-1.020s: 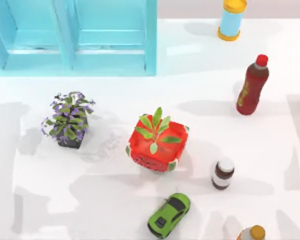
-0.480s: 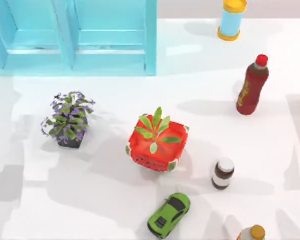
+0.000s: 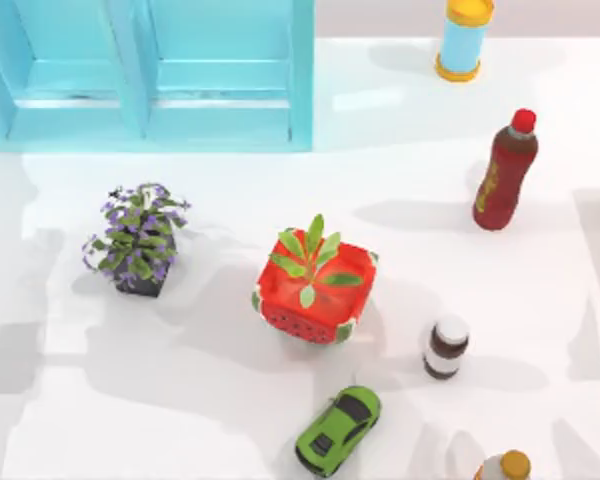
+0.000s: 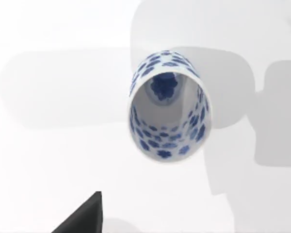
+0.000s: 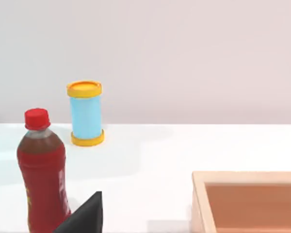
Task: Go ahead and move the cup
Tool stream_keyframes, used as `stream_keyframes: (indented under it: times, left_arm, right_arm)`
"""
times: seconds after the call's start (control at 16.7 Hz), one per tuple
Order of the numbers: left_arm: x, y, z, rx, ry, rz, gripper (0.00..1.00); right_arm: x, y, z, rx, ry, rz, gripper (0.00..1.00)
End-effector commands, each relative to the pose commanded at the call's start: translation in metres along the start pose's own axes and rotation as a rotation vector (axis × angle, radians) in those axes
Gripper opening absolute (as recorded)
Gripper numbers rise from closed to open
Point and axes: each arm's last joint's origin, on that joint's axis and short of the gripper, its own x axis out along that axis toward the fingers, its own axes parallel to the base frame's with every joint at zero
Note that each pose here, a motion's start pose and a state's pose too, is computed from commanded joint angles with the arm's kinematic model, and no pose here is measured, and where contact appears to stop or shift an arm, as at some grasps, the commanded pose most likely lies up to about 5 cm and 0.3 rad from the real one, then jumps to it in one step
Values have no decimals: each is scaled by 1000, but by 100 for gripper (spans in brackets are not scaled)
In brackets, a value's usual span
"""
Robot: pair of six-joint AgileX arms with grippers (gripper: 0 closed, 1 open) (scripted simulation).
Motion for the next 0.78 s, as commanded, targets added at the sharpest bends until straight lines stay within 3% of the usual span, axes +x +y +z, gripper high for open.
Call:
stream_keyframes:
  times: [0.24,0.78]
  left_arm:
    - [12,-1,1,1,4,-1,100]
    - [99,0,0,0,-1,0,100]
  right_arm:
    - [0,0,0,0,0,0,100]
    - [0,0,0,0,0,0,100]
